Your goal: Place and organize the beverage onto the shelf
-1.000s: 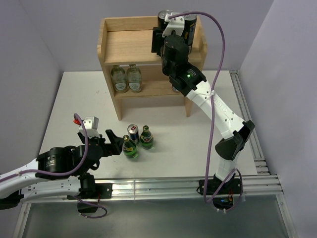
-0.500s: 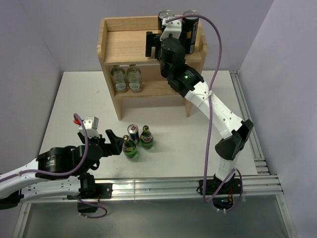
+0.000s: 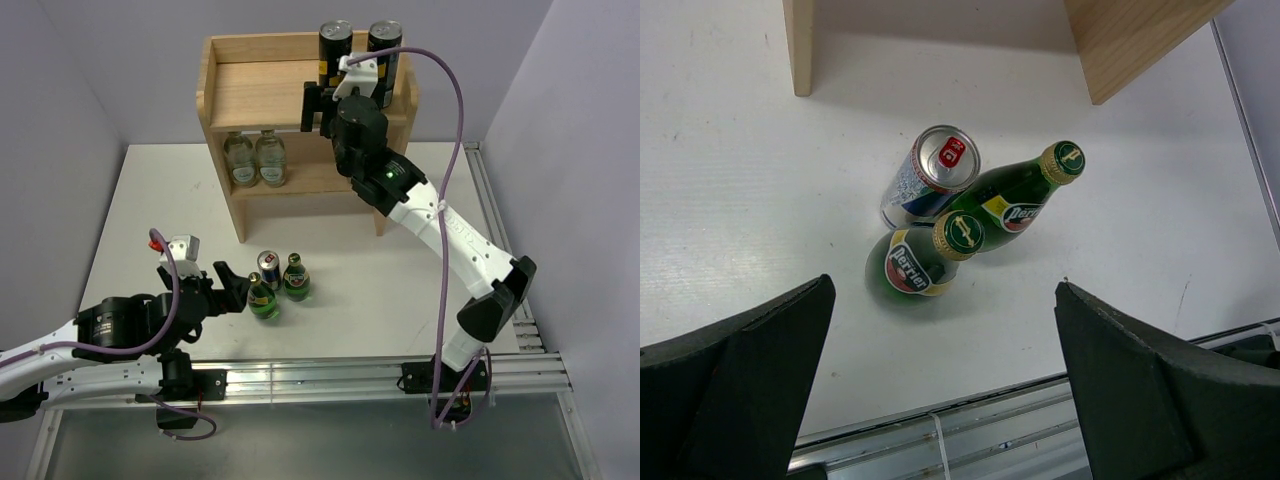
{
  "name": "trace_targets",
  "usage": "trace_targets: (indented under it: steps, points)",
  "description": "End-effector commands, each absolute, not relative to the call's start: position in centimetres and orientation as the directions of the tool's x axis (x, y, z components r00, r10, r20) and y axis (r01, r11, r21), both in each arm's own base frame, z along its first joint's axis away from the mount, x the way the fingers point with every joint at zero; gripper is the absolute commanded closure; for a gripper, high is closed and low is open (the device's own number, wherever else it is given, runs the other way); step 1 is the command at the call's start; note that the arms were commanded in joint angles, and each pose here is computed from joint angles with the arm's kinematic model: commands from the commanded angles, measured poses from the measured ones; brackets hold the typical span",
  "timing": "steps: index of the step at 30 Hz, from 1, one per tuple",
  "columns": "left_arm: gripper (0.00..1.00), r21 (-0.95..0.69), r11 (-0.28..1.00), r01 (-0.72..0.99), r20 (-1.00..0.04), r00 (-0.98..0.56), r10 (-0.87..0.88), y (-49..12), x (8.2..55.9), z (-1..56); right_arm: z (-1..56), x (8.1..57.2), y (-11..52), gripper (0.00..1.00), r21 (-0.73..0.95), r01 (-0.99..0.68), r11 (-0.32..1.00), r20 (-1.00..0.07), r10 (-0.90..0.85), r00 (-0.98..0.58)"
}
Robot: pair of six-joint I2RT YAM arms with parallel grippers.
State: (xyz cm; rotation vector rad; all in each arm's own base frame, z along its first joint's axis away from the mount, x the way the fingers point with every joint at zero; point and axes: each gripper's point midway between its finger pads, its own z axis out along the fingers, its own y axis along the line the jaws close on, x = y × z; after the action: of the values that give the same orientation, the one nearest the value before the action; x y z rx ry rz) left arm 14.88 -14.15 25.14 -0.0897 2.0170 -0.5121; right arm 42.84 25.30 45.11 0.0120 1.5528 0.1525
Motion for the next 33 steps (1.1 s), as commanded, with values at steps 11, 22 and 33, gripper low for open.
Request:
trace_targets:
  steps: [11,22,33]
  points:
    - [0.01,-0.369,0.913,0.171,-0.845,-0.471,-0.253,-15.4,15.3,26.1,40.6,32.6,24.4,0.0,0.246,-0.153,0.957,-0.967,0.231,-0.105]
    - [0.01,-0.149,0.982,0.116,-0.818,-0.573,-0.056,-21.9,16.1,15.7,32.2,24.2,20.1,0.0,0.438,-0.157,0.885,-0.885,0.395,-0.245]
    - [0.01,-0.3,0.954,0.021,-0.837,-0.485,-0.252,-19.8,16.9,11.7,26.8,21.5,16.8,0.0,0.456,-0.126,0.881,-0.863,0.403,-0.305]
